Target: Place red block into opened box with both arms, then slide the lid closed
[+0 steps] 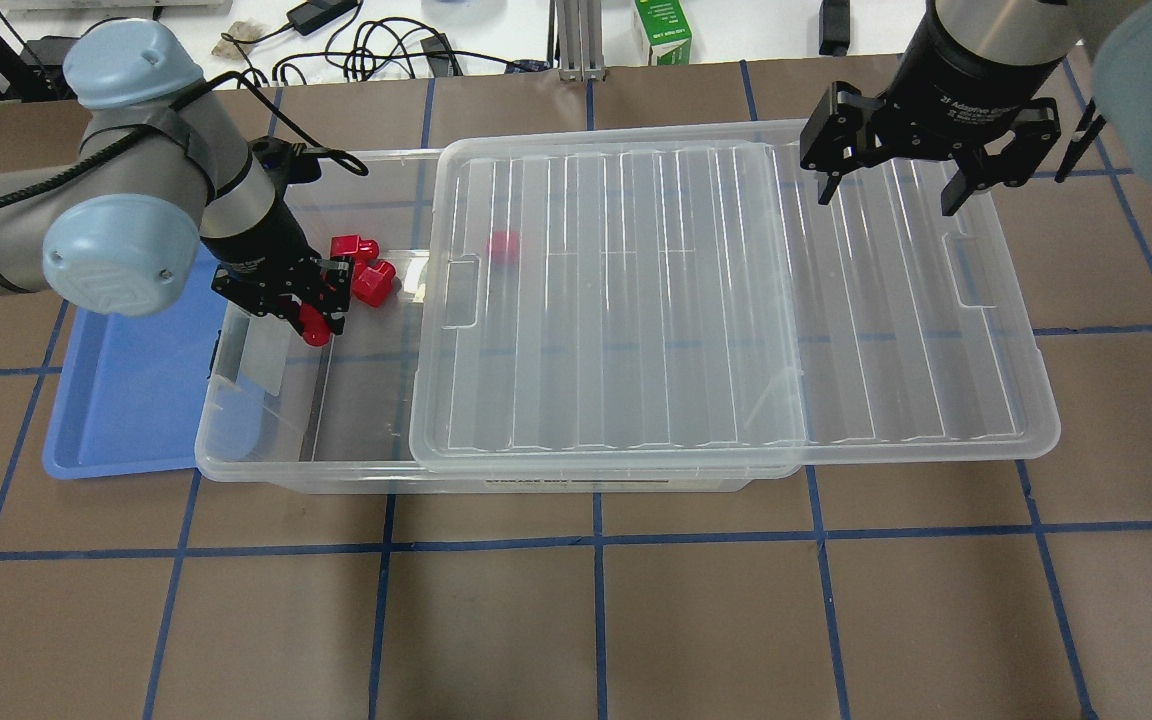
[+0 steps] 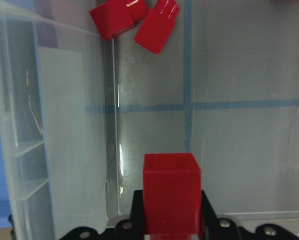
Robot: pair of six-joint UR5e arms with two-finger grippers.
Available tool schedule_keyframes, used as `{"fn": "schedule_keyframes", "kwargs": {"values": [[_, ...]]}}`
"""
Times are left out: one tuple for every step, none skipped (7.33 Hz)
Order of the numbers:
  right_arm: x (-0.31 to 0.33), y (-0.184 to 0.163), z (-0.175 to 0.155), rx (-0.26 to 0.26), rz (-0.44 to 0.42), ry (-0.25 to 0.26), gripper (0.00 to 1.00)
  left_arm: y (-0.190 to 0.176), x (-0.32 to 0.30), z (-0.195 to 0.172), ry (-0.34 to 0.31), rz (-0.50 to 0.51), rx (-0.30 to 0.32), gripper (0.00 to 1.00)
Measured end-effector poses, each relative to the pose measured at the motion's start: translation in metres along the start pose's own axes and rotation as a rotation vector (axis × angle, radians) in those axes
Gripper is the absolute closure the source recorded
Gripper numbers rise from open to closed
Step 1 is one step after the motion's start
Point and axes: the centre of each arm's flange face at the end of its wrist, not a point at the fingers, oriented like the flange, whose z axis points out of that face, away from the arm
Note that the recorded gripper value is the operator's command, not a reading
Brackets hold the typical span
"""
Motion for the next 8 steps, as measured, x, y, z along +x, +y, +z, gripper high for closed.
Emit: {"fn": "schedule_keyframes", "kwargs": {"values": [[0.0, 0.0, 0.0, 0.001, 0.0, 0.0, 0.0, 0.001, 0.009, 0.01, -0.003, -0.003, 0.006, 0.95], [0.001, 0.0, -0.001, -0.002, 0.001, 0.001, 0.0, 0.0, 0.013, 0.02, -0.005, -0.003, 0.01, 0.95], [0.002, 0.0, 0.0, -0.011, 0.004, 0.003, 0.0, 0.0, 0.014, 0.03, -0.007, -0.003, 0.009, 0.95], [0.005, -0.001, 0.001, -0.02, 0.01, 0.004, 0.0, 0.002, 0.015, 0.044, -0.007, -0.008, 0.008, 0.95], [0.008, -0.002, 0.0, -0.022, 0.014, 0.006, 0.0, 0.002, 0.014, 0.057, -0.005, -0.018, 0.017, 0.93], [0.011, -0.004, -0.001, -0.017, 0.001, 0.017, 0.0, 0.001, 0.014, 0.067, -0.005, -0.029, 0.027, 0.93], [0.015, -0.006, -0.003, -0.006, -0.037, 0.037, 0.0, 0.0, 0.013, 0.077, -0.005, -0.036, 0.022, 0.79], [0.025, -0.011, -0.005, 0.001, -0.064, 0.052, 0.0, 0.001, 0.013, 0.087, -0.004, -0.039, 0.008, 0.26]]}}
